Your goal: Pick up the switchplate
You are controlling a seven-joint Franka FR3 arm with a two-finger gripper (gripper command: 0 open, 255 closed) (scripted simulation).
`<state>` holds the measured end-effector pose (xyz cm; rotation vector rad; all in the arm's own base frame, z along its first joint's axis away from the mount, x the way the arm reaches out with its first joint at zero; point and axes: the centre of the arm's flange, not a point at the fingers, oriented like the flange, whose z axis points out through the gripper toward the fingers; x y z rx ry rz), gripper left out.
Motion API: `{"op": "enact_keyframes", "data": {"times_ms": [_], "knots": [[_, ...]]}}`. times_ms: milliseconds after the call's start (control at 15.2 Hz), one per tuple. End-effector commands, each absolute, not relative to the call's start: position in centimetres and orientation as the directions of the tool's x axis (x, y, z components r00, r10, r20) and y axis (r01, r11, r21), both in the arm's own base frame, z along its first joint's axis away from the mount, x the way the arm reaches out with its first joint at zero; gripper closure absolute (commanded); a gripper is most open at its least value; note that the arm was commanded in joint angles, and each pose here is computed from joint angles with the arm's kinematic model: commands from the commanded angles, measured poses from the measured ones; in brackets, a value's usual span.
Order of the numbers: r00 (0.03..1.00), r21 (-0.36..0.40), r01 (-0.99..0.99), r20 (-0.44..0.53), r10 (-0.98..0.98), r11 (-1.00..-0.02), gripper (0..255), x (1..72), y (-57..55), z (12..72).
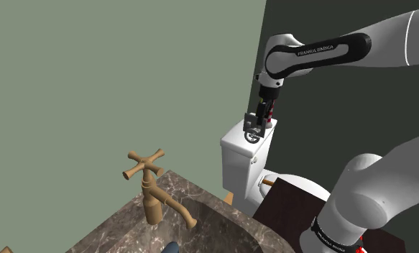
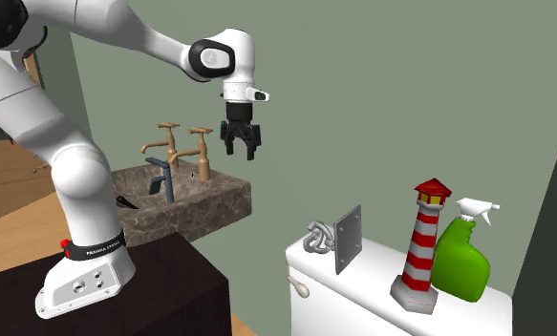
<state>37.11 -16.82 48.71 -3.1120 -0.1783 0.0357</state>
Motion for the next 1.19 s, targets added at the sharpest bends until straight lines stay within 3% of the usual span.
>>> {"op": "enact_keyframes", "data": {"times_ms": [0, 1122], "knots": [[0.993, -0.016, 0.113, -0.018, 0.113, -0.993, 0, 38.1, -19.0, 47.8], [0.995, 0.05, 0.094, 0.005, 0.095, -0.994, 0, 44.9, -37.8, 40.3]]}}
